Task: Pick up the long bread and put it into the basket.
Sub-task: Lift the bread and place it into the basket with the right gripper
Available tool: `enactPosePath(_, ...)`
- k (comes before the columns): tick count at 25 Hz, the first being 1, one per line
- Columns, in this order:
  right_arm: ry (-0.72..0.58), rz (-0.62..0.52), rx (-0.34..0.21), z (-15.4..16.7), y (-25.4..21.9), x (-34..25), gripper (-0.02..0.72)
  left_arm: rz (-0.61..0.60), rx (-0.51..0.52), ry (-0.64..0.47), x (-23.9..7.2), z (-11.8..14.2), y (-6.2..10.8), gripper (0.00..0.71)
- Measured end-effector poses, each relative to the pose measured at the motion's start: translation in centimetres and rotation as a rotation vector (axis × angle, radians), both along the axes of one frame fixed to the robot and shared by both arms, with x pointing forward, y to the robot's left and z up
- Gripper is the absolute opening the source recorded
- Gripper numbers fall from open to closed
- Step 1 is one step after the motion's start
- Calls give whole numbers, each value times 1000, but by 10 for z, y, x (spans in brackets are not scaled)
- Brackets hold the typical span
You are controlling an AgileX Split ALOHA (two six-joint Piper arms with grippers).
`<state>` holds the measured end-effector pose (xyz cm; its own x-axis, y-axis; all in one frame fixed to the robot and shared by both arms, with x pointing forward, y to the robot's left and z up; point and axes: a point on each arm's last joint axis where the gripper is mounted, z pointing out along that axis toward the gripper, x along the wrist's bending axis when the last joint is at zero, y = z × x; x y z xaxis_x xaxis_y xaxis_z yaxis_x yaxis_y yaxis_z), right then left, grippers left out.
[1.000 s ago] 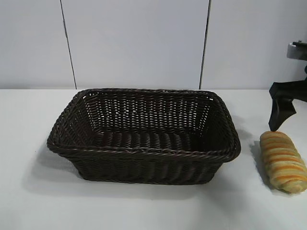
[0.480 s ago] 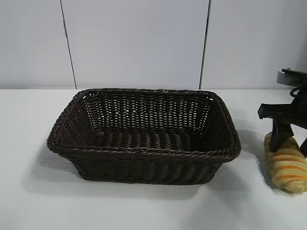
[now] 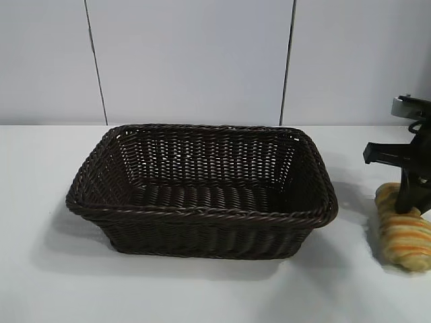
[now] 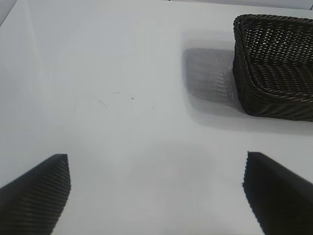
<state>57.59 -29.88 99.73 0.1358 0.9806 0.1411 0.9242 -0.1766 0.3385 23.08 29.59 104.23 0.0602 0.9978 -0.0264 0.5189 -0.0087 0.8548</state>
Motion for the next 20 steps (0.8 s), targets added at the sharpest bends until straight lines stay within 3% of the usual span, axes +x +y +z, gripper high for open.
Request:
enactPosePath(7,-62,51,0,50,8,1,74,0,0,0,0,0,0,694)
enactPosePath(17,-169,497,-25,80,120,-10,66,0,0,0,0,0,0,694)
enactPosePath(20,-227,670,-56,86,150,-17,66,0,0,0,0,0,0,694)
